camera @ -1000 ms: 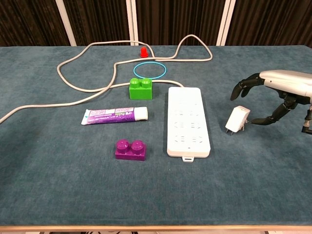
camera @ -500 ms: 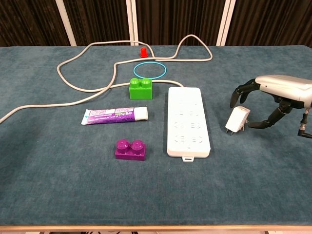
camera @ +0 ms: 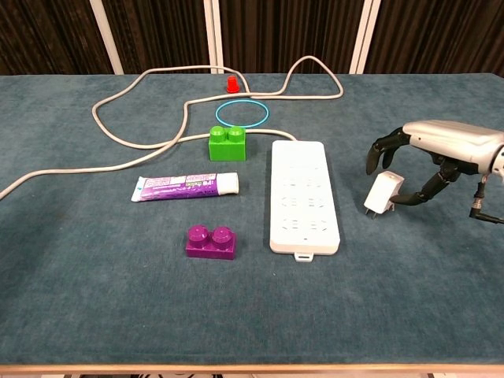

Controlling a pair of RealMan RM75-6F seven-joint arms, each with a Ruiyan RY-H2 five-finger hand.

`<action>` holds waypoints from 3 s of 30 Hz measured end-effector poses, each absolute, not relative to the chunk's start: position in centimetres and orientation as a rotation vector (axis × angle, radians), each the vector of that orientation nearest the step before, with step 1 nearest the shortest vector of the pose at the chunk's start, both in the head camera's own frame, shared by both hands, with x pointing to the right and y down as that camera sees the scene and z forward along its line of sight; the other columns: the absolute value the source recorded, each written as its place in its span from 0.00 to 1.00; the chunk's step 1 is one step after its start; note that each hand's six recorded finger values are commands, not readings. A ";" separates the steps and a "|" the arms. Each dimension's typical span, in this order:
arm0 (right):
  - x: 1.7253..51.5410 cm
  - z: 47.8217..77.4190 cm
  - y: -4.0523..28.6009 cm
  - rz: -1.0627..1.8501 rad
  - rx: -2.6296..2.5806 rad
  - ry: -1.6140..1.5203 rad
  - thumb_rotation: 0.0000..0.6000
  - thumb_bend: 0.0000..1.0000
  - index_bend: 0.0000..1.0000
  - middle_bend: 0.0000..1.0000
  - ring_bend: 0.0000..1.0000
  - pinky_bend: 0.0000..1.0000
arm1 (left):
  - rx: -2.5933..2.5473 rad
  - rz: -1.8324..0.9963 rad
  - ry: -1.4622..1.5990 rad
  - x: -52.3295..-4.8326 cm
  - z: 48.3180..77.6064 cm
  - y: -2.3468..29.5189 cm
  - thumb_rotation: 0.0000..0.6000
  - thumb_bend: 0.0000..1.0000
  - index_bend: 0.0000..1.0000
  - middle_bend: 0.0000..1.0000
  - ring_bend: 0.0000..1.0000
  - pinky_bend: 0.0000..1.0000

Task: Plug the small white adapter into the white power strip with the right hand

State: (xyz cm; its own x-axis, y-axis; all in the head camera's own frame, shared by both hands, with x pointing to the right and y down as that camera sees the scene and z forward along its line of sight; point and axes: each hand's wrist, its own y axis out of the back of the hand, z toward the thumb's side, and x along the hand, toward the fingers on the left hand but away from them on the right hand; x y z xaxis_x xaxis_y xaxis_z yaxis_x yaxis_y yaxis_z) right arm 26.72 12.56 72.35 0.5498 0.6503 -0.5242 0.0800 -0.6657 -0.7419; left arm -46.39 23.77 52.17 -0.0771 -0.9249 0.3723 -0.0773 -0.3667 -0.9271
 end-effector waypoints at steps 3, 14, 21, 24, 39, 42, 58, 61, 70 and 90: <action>26.7 72.5 12.6 1.091 -2.111 -0.581 1.00 0.36 0.41 0.38 0.36 0.14 | -1.488 -1.528 1.120 -46.4 52.2 23.8 1.00 0.17 0.18 0.00 0.00 0.11; 26.4 73.0 12.9 1.092 -2.116 -0.565 1.00 0.38 0.45 0.42 0.40 0.16 | -1.484 -1.533 1.120 -46.5 52.2 23.8 1.00 0.17 0.18 0.00 0.00 0.11; 26.1 73.3 13.0 1.090 -2.118 -0.559 1.00 0.41 0.50 0.46 0.44 0.18 | -1.480 -1.536 1.121 -46.5 52.2 23.7 1.00 0.17 0.18 0.00 0.00 0.11; 26.1 73.4 13.1 1.093 -2.121 -0.556 1.00 0.42 0.54 0.48 0.46 0.19 | -1.480 -1.537 1.122 -46.6 52.2 23.7 1.00 0.17 0.18 0.00 0.00 0.11; 27.1 72.9 12.9 1.137 -2.205 -0.661 1.00 0.46 0.77 0.62 0.58 0.29 | -1.484 -1.539 1.119 -46.5 52.3 23.7 1.00 0.17 0.19 0.00 0.00 0.11; 27.4 72.7 12.9 1.159 -2.236 -0.696 1.00 0.46 0.78 0.63 0.59 0.29 | -1.484 -1.539 1.119 -46.5 52.3 23.7 1.00 0.17 0.19 0.00 0.00 0.11; 29.5 68.9 9.9 1.227 -2.061 -0.862 1.00 0.46 0.83 0.65 0.61 0.26 | -1.480 -1.538 1.140 -46.9 52.0 23.6 1.00 0.17 0.19 0.00 0.00 0.11; 29.6 68.1 9.3 1.263 -1.981 -0.852 1.00 0.46 0.83 0.65 0.61 0.26 | -1.483 -1.537 1.140 -46.9 52.0 23.6 1.00 0.17 0.19 0.00 0.00 0.11; 29.1 66.0 7.5 1.480 -1.778 -0.811 1.00 0.46 0.86 0.67 0.64 0.26 | -1.491 -1.535 1.136 -46.8 52.2 23.6 1.00 0.17 0.19 0.00 0.00 0.11; 22.0 65.5 4.4 1.656 -1.612 -1.055 1.00 0.46 0.93 0.73 0.69 0.32 | -1.502 -1.542 1.132 -46.9 52.5 23.5 1.00 0.17 0.19 0.00 0.00 0.11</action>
State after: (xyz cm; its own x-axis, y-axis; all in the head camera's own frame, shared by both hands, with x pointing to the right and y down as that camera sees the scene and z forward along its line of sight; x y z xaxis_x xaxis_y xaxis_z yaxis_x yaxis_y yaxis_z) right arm 21.97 4.41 65.48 -0.0898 0.8496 -0.5197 0.1122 -0.5099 -0.8529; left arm -46.88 23.49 52.45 -0.0878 -0.9186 0.3854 -0.0923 -0.3777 -0.9213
